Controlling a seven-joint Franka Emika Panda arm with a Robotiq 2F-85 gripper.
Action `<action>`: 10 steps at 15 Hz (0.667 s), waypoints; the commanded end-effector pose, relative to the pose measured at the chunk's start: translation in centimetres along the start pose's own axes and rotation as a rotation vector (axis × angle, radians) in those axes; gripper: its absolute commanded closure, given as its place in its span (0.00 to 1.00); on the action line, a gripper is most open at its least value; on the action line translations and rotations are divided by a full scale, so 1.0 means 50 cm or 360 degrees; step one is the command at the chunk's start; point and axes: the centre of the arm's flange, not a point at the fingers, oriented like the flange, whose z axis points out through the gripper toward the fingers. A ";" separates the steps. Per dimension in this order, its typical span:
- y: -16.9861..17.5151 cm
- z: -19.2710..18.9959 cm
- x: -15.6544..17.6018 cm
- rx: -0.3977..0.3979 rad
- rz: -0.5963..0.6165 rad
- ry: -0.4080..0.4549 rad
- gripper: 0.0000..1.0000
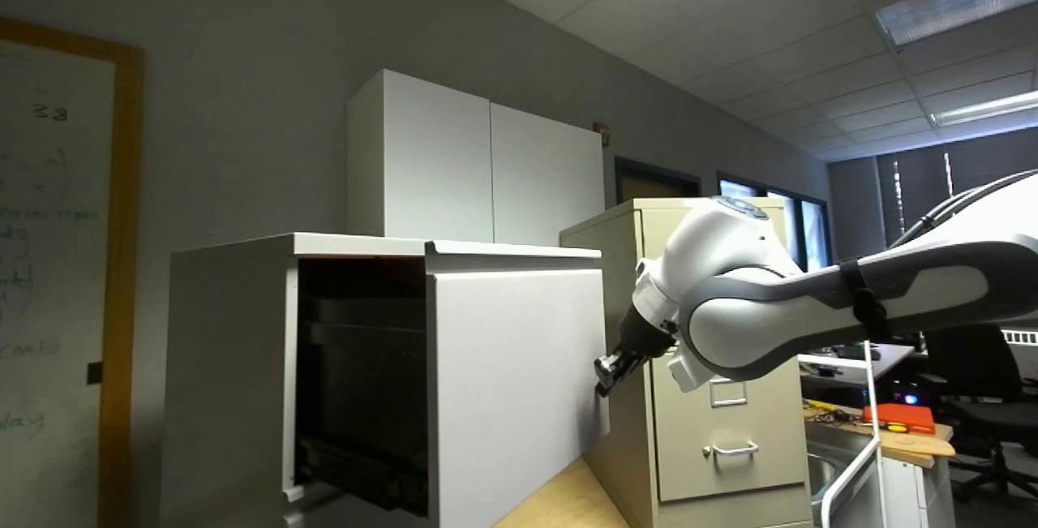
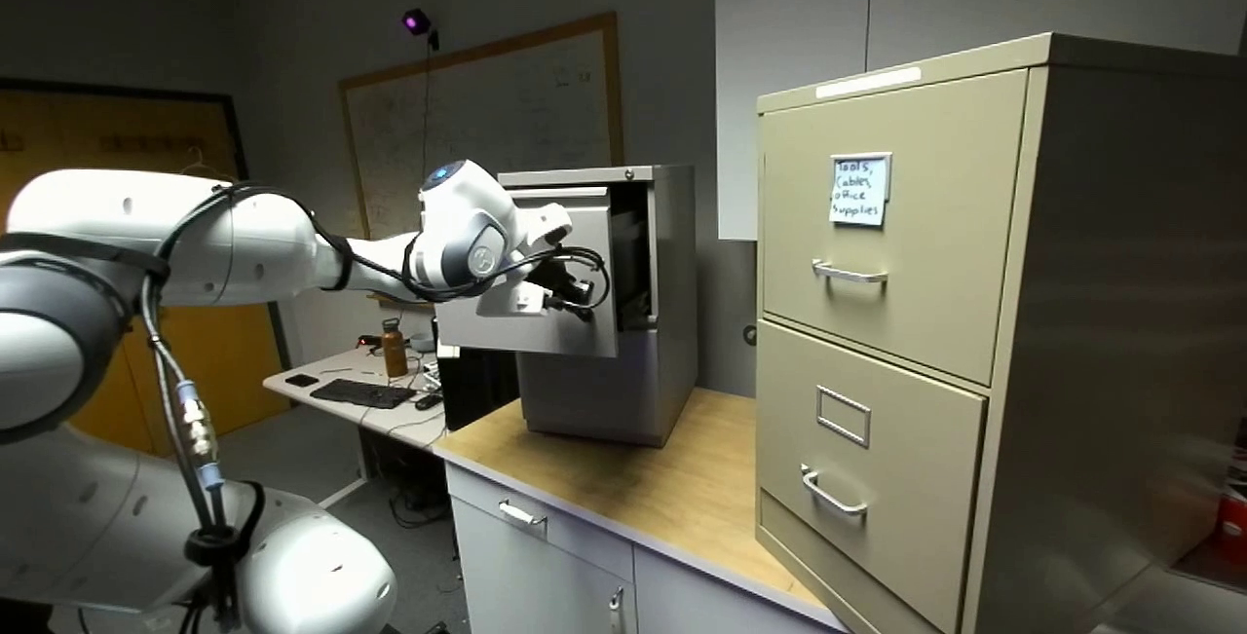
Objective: Close the top drawer of the file cabinet
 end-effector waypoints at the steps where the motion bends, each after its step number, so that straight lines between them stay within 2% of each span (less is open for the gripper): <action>1: -0.010 0.016 0.034 0.0105 -0.0064 0.0138 1.00; 6: -0.005 0.062 0.083 0.0226 -0.0085 0.0245 0.99; 10: -0.010 0.102 0.141 0.0304 -0.0095 0.0280 0.99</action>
